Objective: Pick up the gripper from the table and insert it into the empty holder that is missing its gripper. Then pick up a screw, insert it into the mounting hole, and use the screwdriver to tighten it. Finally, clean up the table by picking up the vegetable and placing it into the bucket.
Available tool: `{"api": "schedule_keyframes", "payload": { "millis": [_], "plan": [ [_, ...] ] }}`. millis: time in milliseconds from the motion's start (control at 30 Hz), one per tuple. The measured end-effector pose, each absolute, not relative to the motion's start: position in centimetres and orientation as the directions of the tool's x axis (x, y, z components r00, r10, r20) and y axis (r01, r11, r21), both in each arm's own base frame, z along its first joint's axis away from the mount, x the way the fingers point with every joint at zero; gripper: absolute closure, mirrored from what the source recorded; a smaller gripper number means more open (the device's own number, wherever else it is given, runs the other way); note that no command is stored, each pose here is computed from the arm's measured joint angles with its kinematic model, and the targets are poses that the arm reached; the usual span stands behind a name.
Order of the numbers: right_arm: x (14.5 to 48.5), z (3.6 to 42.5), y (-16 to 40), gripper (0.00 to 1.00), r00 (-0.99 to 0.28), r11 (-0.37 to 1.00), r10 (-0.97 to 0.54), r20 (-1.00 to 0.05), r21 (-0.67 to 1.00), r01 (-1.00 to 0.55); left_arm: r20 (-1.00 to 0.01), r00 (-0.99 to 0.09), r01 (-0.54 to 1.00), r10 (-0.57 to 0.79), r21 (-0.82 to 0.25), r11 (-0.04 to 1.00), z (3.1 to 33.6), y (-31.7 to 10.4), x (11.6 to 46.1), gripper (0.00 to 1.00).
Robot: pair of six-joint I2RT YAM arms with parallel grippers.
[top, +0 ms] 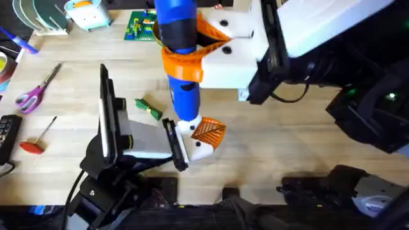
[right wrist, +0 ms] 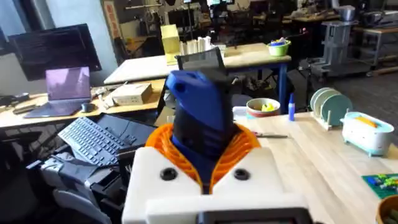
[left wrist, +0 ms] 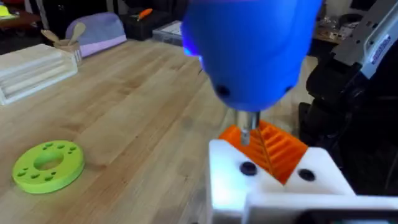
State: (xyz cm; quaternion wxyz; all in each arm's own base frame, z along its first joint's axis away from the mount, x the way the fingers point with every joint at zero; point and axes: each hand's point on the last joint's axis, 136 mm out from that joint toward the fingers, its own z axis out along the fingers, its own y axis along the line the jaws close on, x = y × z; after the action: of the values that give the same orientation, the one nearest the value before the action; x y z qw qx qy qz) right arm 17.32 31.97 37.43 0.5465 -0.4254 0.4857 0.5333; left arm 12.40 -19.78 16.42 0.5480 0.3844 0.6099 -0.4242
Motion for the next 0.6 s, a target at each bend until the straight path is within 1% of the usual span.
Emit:
{"api": "schedule_keyframes", "payload": {
  "millis": [167,600],
  "plan": [
    [17.48,36.41,32.11,0.974,-0.082,0.071,0.135,-0.987,0.092,-0.993,-0.995,-0.104,0.934,0.004,-0.096,0.345,16.42,-19.78,12.4,0.989],
    [17.65,36.32,32.11,0.974,-0.096,0.079,0.135,-0.986,0.107,-0.991,-0.995,-0.104,0.934,0.004,-0.096,0.344,16.42,-19.78,12.39,0.989]
  ]
}}
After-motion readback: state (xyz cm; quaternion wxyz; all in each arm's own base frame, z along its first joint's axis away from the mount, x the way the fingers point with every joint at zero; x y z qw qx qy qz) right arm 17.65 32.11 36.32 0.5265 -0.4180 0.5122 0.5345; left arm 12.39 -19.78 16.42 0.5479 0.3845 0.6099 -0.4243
